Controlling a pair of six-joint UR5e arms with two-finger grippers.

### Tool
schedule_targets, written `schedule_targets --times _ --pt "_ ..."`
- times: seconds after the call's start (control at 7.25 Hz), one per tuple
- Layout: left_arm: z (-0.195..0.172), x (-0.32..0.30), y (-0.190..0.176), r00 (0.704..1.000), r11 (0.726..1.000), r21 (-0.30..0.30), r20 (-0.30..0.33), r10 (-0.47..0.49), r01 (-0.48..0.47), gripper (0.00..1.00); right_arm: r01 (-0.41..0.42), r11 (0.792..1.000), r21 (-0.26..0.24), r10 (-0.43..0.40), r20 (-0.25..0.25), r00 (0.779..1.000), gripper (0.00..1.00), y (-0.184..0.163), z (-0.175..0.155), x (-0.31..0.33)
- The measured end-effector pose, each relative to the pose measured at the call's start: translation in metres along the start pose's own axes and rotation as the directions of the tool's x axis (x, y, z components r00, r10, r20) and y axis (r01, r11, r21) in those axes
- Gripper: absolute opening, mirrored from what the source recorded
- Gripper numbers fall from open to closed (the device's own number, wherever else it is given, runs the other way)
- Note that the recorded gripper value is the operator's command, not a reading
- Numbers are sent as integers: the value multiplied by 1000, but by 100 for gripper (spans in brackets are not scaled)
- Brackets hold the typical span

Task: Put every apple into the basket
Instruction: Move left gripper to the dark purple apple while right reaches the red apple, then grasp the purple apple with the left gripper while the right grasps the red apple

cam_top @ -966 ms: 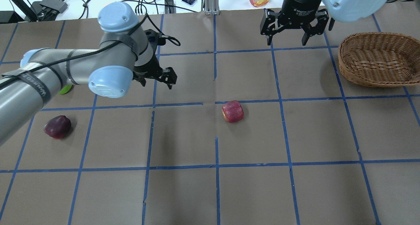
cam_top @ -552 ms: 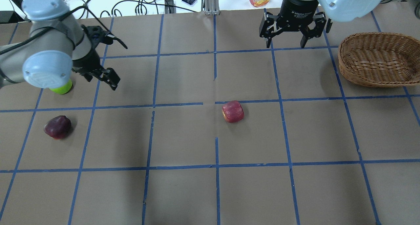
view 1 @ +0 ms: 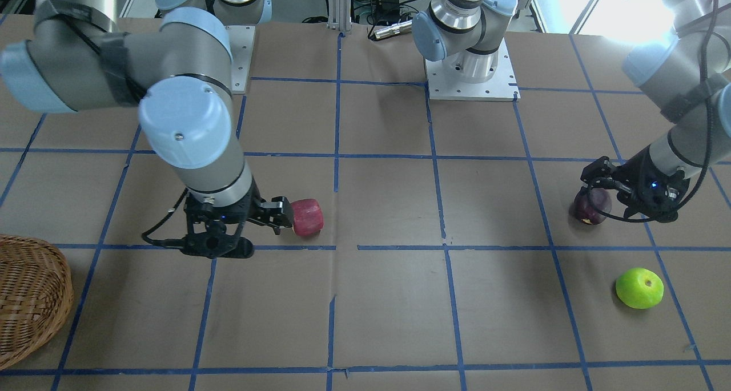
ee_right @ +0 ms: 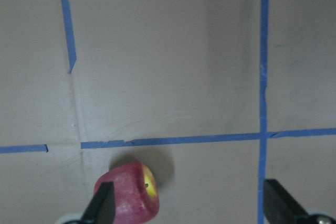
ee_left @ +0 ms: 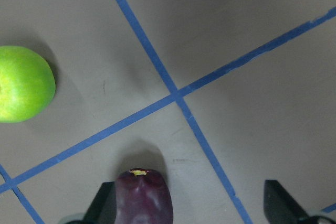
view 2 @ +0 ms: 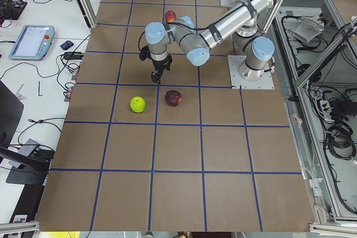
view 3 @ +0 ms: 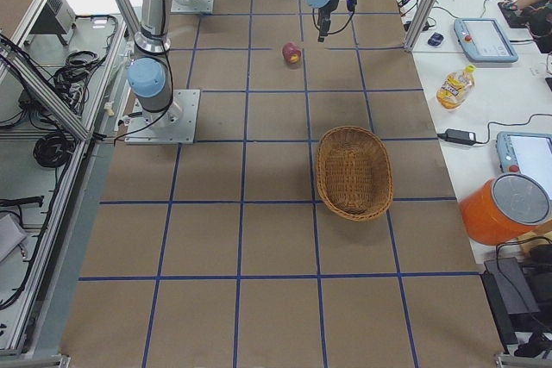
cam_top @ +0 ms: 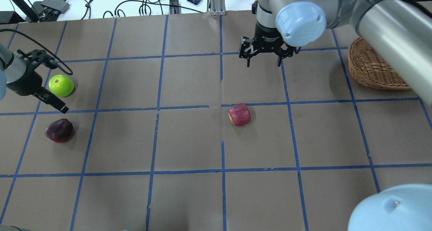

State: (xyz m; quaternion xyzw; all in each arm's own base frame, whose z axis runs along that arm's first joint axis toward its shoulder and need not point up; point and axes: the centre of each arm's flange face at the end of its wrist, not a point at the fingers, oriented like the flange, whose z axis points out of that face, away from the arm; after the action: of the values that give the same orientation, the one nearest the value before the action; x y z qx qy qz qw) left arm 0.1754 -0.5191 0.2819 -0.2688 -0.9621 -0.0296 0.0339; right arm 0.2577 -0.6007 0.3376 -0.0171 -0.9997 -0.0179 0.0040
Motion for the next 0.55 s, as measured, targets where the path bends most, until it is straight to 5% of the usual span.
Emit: schedule_targets --times 0.41,0.55 --pt "63 -19 36 999 1000 -16 -53 0 -1 100 115 989 89 -117 15 993 100 44 85 -40" --pt "77 -20 43 997 1000 -23 -72 -23 21 93 165 979 120 -169 23 985 100 54 96 -49"
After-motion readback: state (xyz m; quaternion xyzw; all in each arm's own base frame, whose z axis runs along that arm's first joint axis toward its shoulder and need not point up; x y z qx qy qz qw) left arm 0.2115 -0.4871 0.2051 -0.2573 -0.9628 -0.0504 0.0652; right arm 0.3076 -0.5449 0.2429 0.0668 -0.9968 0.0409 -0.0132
